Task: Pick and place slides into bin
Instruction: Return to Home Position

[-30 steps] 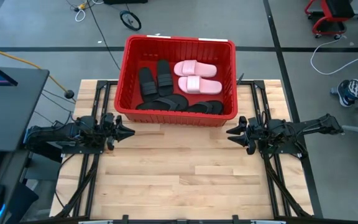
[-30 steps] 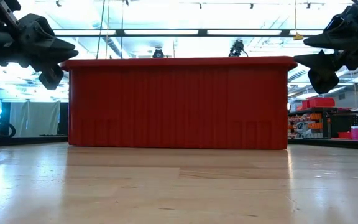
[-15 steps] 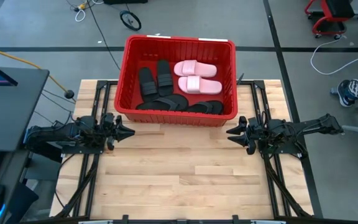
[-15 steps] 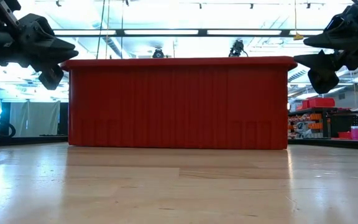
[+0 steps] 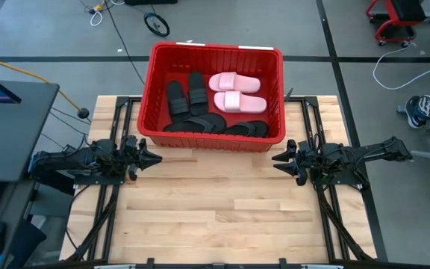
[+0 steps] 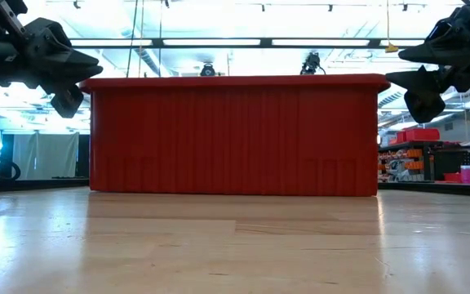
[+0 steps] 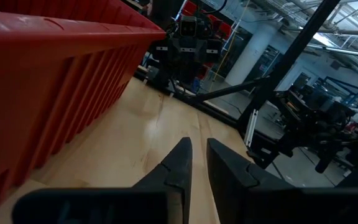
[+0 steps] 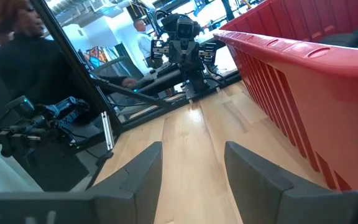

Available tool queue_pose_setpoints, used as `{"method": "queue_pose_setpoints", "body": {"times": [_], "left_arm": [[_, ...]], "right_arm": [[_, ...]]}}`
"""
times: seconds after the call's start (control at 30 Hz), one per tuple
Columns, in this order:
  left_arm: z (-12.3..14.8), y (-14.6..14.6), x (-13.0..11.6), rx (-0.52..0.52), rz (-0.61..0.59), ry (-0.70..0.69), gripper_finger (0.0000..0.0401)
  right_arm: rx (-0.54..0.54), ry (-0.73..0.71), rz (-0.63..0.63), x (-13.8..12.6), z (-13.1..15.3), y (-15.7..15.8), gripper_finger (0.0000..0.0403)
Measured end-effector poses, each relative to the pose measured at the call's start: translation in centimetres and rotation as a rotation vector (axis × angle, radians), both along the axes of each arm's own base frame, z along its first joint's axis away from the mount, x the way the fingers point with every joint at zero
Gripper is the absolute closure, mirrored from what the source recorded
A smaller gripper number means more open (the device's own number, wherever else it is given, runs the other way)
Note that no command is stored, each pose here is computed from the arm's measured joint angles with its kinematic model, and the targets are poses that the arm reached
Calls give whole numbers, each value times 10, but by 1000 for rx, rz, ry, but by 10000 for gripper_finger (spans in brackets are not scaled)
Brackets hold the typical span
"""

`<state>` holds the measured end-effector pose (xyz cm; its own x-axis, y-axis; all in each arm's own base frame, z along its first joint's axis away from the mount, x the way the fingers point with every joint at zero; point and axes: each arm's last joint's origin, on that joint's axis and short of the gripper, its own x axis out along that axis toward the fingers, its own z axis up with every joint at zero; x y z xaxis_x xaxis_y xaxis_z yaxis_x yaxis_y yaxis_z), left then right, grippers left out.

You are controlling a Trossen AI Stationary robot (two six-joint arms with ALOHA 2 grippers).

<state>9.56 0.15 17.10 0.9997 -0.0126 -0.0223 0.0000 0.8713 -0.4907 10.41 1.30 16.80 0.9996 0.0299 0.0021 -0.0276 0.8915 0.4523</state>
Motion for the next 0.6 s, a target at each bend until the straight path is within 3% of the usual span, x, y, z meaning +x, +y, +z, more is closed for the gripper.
{"method": "queue_pose_setpoints", "body": {"times": [0.6], "left_arm": [[0,0,0,0,0,0,347]], "right_arm": [[0,0,0,0,0,0,223]]}}
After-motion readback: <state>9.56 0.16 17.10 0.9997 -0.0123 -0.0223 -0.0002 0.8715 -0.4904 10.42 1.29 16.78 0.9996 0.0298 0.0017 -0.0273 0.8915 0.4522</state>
